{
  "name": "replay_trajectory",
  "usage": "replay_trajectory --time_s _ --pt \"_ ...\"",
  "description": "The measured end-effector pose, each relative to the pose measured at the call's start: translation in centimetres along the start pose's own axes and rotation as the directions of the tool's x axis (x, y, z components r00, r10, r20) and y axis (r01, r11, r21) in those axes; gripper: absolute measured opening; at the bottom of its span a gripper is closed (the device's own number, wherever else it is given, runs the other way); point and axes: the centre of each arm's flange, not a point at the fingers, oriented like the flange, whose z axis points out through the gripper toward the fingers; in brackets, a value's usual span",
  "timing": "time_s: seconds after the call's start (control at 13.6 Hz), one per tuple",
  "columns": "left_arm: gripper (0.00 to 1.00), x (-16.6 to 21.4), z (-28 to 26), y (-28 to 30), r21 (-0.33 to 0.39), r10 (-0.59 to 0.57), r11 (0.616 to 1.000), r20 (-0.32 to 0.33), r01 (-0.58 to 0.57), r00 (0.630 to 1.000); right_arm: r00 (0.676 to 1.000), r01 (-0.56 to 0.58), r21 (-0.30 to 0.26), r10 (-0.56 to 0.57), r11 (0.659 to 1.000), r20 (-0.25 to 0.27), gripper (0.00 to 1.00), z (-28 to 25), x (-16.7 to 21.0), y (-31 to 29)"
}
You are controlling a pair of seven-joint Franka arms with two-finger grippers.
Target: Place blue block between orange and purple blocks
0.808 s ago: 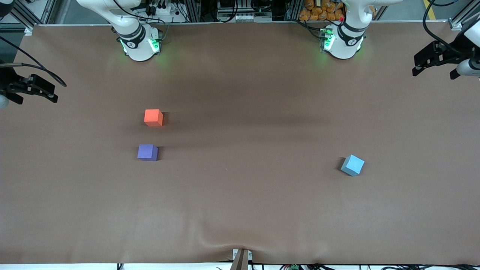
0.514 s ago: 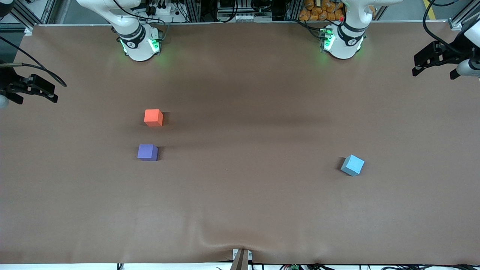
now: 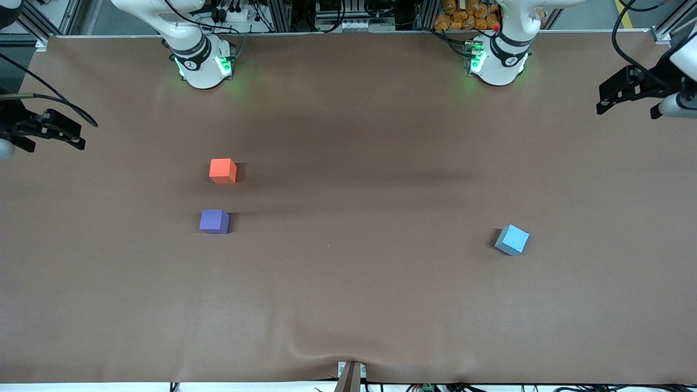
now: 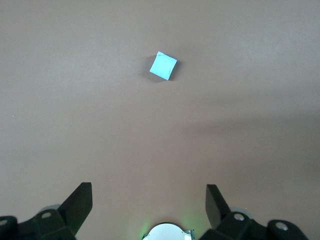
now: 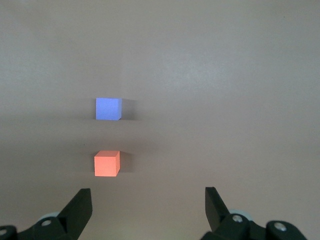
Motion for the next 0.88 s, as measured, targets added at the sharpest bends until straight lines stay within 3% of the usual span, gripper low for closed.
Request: replay_trajectory --time_s 0.37,0.88 --pt "1.0 5.1 6.1 -0.3 -0.007 -0.083 0.996 0.048 0.084 0.995 1.0 0.001 0.0 -0.001 1.0 0.004 1.0 0.1 0.0 0.0" --pt "1.0 12.3 22.4 -0.6 0.028 -0.09 0.996 0.244 0.085 0.966 1.0 0.001 0.001 -0.001 1.0 0.011 1.0 0.2 0.0 0.0"
